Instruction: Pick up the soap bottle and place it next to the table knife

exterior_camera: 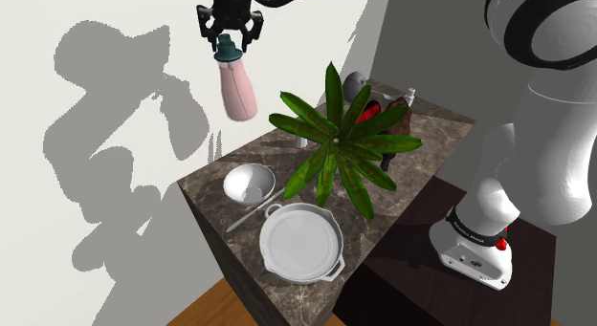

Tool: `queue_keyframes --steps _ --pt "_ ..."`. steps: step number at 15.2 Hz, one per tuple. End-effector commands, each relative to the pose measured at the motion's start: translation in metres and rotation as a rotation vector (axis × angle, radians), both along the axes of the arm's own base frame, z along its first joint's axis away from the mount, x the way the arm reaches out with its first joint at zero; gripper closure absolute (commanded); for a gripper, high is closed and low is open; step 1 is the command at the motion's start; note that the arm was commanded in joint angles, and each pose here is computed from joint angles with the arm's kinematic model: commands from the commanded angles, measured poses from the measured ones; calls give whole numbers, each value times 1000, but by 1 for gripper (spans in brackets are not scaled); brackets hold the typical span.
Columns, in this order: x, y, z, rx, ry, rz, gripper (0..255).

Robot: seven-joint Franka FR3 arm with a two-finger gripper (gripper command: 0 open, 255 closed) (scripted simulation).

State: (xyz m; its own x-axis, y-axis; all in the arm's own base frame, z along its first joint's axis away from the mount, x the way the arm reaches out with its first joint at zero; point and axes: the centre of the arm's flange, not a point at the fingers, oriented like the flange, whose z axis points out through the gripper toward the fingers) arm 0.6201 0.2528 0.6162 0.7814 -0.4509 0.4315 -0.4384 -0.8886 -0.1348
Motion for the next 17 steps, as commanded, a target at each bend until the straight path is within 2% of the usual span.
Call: queue_keyframes --steps 1,11,17 --pt "0 0 11 0 0 0 255" --pt "0 0 59 0 0 0 255" --pt "-74 -27 61 0 0 0 255"
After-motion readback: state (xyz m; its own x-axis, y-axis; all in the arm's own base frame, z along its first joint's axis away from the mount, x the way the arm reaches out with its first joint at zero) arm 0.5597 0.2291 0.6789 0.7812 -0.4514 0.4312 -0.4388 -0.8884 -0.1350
